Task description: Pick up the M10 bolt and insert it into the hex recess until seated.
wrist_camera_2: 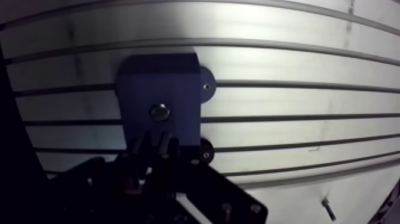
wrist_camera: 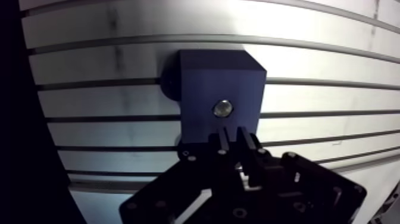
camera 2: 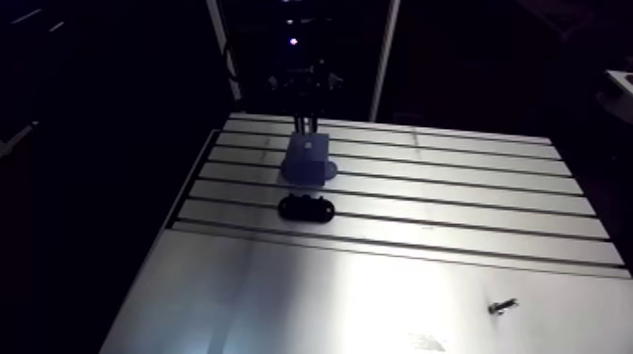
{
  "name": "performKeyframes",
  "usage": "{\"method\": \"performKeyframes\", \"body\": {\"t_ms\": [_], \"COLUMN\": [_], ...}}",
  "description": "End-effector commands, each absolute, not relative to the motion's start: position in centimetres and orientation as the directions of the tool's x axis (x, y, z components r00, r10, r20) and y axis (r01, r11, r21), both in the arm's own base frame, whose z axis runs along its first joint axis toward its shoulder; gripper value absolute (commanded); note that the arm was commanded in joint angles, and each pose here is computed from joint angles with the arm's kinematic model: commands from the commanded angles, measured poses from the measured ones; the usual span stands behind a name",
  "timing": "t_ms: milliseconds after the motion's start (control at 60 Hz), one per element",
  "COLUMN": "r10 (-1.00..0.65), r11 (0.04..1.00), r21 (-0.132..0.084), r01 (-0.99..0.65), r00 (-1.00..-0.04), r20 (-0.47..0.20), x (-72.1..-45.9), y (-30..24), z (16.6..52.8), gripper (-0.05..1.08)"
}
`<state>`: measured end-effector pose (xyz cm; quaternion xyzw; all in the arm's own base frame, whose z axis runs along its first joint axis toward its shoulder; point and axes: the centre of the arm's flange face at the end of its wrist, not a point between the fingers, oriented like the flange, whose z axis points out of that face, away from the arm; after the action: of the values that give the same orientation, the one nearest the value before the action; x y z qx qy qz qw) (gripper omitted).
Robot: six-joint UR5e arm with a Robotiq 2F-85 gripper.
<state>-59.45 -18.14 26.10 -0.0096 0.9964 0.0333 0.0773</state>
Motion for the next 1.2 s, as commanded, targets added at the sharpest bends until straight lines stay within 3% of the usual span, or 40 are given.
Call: {"method": "performKeyframes", "body": {"t_ms": [17, 100, 150, 200, 233, 300, 650, 900, 1200], "r10": [-0.036, -0.045, -0.05, -0.053, -0.07, -0.064, -0.072, -0.057, -0.056], "r11": [0.995, 0.995, 0.997, 0.997, 0.997, 0.998, 0.997, 0.998, 0.998], "r21": [0.084, 0.078, 0.056, 0.047, 0.024, 0.019, 0.031, 0.026, 0.028], "r01": [-0.048, -0.057, -0.058, -0.06, -0.073, -0.066, -0.075, -0.059, -0.059], "r00": [-0.99, -0.988, -0.989, -0.99, -0.991, -0.992, -0.993, -0.994, -0.994], "r20": [-0.14, -0.15, -0.14, -0.129, -0.111, -0.108, -0.095, -0.089, -0.096], "x": [-59.5, -59.3, -58.8, -58.5, -57.6, -57.1, -56.2, -56.3, -55.7], "y": [-18.4, -18.9, -19.2, -19.1, -19.1, -18.5, -17.9, -14.6, -14.4], "z": [29.9, 32.4, 36.1, 37.5, 40.0, 40.8, 43.2, 46.3, 47.1], "gripper": [0.0, 0.0, 0.0, 0.0, 0.0, 0.0, 0.0, 0.0, 0.0]}}
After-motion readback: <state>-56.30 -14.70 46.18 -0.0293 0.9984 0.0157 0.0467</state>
